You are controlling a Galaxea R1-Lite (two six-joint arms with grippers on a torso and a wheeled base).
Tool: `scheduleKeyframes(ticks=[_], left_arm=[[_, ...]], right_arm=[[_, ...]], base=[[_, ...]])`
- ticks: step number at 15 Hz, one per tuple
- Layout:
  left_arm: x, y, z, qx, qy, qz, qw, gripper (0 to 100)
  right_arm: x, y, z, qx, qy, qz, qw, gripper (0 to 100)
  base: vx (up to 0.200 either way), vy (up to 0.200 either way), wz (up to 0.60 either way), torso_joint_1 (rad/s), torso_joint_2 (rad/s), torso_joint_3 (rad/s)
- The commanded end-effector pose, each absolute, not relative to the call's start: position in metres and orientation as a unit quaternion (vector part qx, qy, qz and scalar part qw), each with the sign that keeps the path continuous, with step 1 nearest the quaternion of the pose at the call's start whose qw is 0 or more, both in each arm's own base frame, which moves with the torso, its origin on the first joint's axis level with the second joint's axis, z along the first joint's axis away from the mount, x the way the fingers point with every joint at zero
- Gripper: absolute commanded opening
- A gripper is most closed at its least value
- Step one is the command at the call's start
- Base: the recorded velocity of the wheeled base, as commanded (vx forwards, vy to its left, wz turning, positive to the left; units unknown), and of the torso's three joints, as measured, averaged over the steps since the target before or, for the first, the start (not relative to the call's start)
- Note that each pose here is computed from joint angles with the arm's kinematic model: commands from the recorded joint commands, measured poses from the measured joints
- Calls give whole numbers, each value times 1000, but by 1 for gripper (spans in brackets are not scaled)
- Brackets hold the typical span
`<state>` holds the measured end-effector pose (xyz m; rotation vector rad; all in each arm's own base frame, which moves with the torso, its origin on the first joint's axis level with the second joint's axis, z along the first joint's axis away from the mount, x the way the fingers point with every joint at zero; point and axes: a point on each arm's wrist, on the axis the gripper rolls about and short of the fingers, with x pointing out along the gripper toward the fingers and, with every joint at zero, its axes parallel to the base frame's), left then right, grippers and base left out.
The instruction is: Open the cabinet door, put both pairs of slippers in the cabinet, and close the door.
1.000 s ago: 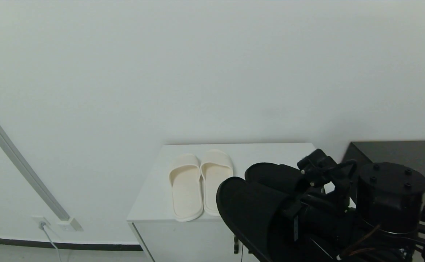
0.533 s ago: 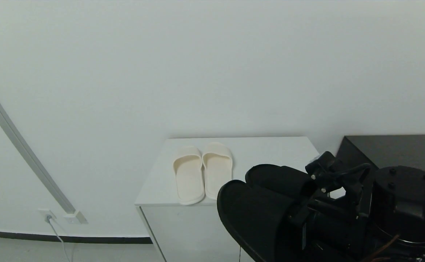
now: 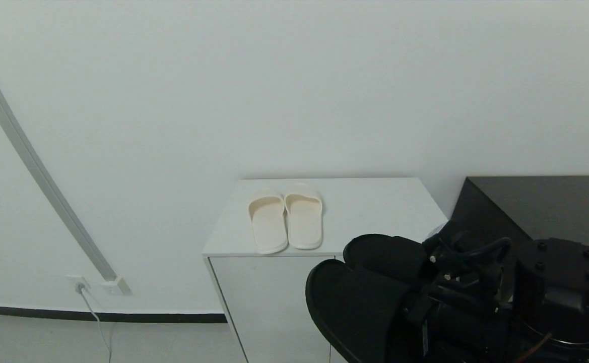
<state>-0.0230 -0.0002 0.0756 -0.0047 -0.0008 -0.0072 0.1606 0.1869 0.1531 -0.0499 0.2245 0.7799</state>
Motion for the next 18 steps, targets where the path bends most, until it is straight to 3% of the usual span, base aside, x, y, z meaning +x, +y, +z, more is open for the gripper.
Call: scheduleKeyframes(ticks=[1, 6, 11, 12, 18], left_arm=[[-23, 0, 76, -2, 0, -4, 1000, 0], [-23, 0, 76, -2, 0, -4, 1000, 0], [-23, 0, 76, -3, 0, -5, 1000, 0], [-23, 0, 76, -3, 1, -5, 1000, 100], [-23, 0, 76, -4, 1, -4, 1000, 100]], right_arm=[[160, 187, 151, -26, 112, 379, 918, 0], [159, 186, 150, -27, 115, 380, 917, 0], [159, 186, 149, -28, 116, 380, 917, 0], [159, 186, 149, -28, 116, 380, 917, 0], [157, 185, 143, -33, 127, 382, 915, 0]], base=[[0, 0, 0, 0, 0, 0], [0, 0, 0, -12, 26, 17], [0, 0, 0, -151, 336, 191], [0, 0, 0, -159, 359, 203], [0, 0, 0, -194, 448, 251]])
